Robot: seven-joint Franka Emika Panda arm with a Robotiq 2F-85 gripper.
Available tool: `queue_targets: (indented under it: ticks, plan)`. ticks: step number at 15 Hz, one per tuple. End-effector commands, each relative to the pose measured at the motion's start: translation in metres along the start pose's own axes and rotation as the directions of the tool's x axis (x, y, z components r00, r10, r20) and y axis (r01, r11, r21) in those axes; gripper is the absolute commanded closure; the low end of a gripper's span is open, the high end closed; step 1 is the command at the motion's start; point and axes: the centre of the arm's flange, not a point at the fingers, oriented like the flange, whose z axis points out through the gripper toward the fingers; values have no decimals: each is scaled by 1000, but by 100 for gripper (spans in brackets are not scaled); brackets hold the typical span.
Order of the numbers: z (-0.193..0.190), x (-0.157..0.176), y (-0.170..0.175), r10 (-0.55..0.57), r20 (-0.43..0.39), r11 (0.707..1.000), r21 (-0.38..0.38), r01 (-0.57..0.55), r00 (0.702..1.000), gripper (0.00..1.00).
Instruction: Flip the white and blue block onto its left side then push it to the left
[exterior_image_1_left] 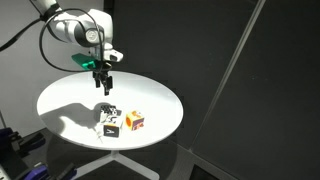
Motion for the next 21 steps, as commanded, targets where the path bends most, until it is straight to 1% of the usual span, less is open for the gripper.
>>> queue_targets:
  ticks: [1,8,15,21]
  plan:
    - [5,16,9,-9,-9,1000,-5,9,1000,0]
    - [28,24,18,-4,14,999,-34,4,1000,0]
    - [51,47,17,-3,23,998,-62,4,1000,0]
    - [78,55,16,-14,42,994,-106,18,999,0]
